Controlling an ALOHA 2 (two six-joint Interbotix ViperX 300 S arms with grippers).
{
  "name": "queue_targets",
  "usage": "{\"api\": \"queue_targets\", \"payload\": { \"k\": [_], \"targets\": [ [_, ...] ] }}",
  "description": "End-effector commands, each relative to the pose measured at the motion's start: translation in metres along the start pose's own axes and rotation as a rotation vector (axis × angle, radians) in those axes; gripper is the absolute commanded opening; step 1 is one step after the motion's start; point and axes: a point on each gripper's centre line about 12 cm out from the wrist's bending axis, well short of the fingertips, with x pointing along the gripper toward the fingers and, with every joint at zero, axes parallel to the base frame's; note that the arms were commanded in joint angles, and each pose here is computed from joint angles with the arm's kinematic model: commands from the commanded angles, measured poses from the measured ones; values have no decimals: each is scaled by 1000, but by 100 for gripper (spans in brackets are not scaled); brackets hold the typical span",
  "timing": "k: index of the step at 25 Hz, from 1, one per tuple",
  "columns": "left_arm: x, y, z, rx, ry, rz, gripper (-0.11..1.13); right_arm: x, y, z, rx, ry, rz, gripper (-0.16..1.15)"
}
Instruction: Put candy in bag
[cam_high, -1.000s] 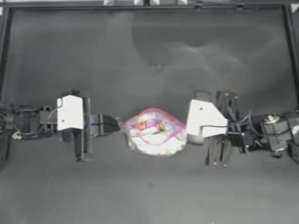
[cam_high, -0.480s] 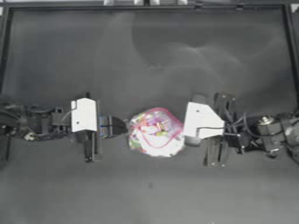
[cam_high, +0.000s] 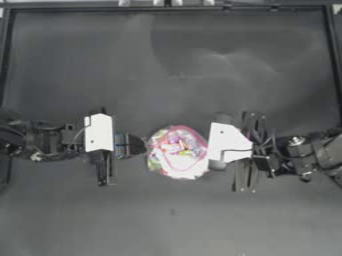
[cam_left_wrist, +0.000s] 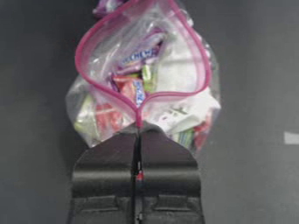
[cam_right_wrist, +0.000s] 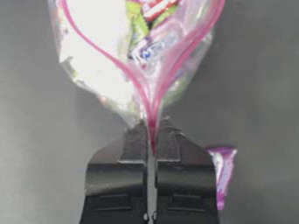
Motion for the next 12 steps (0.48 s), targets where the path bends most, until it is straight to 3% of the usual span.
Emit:
{"api": "queue_targets", "payload": {
  "k": [1,12],
  "targets": [
    [4,-2,10,0,-29,-2,6,-3,-2,5,14,-22,9,4],
    [17,-6,-8,22,3,-3,6,5,-2,3,13,-8,8,4]
  ]
}}
